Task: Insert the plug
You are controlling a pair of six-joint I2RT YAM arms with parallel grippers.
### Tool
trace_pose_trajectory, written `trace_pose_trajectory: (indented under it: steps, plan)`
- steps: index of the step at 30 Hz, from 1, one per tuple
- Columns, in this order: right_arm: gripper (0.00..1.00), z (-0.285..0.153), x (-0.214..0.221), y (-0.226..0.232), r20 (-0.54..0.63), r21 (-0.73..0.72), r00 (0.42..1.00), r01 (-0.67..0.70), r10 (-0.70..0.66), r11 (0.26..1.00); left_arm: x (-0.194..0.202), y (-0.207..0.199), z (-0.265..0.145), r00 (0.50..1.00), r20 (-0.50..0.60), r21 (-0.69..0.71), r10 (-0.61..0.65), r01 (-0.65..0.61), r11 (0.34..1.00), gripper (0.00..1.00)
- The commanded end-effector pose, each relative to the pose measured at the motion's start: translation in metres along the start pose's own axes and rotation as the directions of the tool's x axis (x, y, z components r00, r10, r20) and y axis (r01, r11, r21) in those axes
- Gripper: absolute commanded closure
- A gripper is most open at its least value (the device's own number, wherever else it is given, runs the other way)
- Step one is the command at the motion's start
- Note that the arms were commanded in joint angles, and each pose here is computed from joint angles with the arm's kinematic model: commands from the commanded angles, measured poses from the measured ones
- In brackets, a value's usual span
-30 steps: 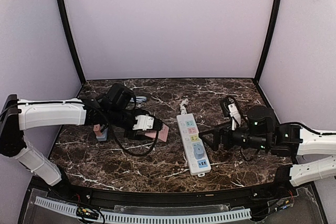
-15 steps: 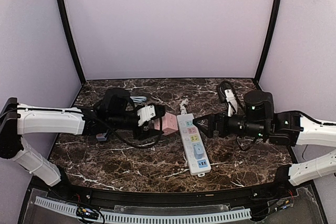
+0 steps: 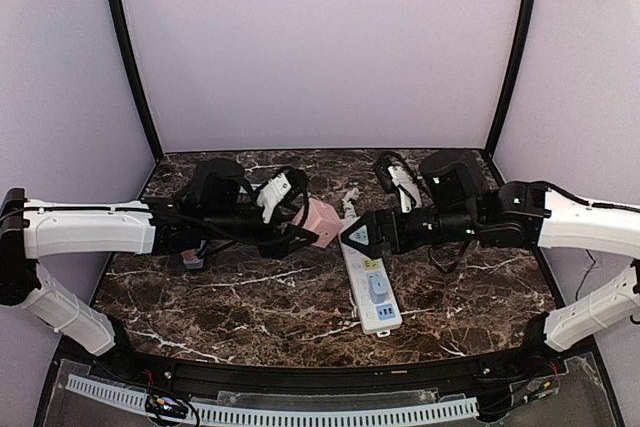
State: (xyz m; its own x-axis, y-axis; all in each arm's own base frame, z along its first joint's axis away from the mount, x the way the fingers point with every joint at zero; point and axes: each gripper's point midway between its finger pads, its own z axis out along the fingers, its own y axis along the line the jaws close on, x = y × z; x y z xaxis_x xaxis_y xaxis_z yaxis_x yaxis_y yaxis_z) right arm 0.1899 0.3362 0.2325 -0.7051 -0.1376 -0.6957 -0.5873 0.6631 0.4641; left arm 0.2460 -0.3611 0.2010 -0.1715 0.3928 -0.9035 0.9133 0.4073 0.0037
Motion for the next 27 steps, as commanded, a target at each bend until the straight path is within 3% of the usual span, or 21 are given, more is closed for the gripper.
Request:
trace_pose_trajectory:
  steps: [1,12,27]
  plan:
    - [0.01,-0.004,0.000,0.004,-0.056,-0.022,0.998,-0.015,0.013,1.000,-0.022,-0.008,-0.011,0.997,0.080,0.004,0.024,-0.024,1.000,0.99]
    - [0.01,-0.006,-0.009,0.015,-0.109,-0.065,0.994,-0.031,0.023,0.997,-0.007,-0.016,-0.001,0.991,0.064,-0.044,0.120,-0.117,0.992,0.99]
    - [0.01,0.020,0.009,-0.002,-0.248,0.034,0.962,-0.108,0.113,0.994,-0.009,-0.049,0.009,0.961,0.115,-0.101,0.253,-0.242,0.965,0.99]
